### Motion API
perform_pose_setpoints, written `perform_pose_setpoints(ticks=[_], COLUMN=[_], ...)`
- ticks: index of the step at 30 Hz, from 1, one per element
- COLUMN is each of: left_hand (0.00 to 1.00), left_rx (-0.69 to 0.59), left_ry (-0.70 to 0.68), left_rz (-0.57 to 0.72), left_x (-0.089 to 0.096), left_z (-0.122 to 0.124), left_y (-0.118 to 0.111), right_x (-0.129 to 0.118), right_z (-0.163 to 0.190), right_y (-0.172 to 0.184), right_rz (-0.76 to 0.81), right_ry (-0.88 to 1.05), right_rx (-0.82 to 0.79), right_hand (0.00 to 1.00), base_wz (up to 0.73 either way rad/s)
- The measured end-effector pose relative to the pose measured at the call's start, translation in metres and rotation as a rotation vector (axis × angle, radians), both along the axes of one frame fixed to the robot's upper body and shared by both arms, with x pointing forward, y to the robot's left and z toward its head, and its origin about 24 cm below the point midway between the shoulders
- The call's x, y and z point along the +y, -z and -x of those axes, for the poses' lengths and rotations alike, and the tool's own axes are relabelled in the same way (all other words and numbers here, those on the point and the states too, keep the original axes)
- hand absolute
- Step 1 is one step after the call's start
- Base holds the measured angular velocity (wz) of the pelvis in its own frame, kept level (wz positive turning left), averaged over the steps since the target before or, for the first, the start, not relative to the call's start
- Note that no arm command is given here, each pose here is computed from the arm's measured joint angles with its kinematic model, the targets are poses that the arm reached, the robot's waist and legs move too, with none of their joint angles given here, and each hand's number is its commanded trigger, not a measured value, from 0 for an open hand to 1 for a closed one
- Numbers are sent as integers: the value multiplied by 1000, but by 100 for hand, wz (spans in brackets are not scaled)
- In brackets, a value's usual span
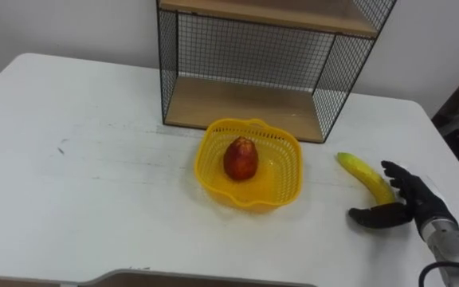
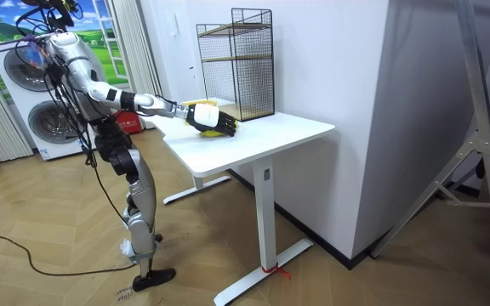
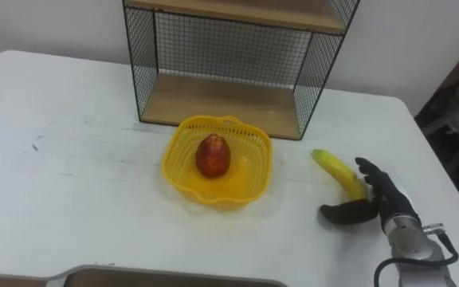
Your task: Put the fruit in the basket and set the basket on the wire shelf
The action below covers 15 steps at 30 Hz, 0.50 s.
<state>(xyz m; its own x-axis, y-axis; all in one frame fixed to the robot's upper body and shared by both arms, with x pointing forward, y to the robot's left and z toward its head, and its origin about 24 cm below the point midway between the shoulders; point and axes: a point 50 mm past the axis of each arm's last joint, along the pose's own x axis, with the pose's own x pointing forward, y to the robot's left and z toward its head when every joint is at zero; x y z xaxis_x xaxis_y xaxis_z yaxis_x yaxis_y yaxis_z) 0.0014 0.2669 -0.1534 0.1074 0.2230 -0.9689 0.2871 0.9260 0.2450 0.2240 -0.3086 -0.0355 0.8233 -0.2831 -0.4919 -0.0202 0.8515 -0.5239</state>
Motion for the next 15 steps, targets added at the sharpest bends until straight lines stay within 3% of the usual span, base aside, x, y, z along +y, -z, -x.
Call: perform_pose_setpoints(ticks=[4, 15], left_hand=[0, 0], left_rx=[0, -11], left_ry=[0, 3], left_rz=[-2, -3], left_x=[0, 0], left_z=[0, -6], left_y=[0, 0], right_x=[-12, -14], right_z=[-1, 1], right_y=[-5, -3], right_rz=[52, 103], right_ry=[36, 29], right_rx=[4, 32], right_hand=[100, 100], base_wz=[3, 0])
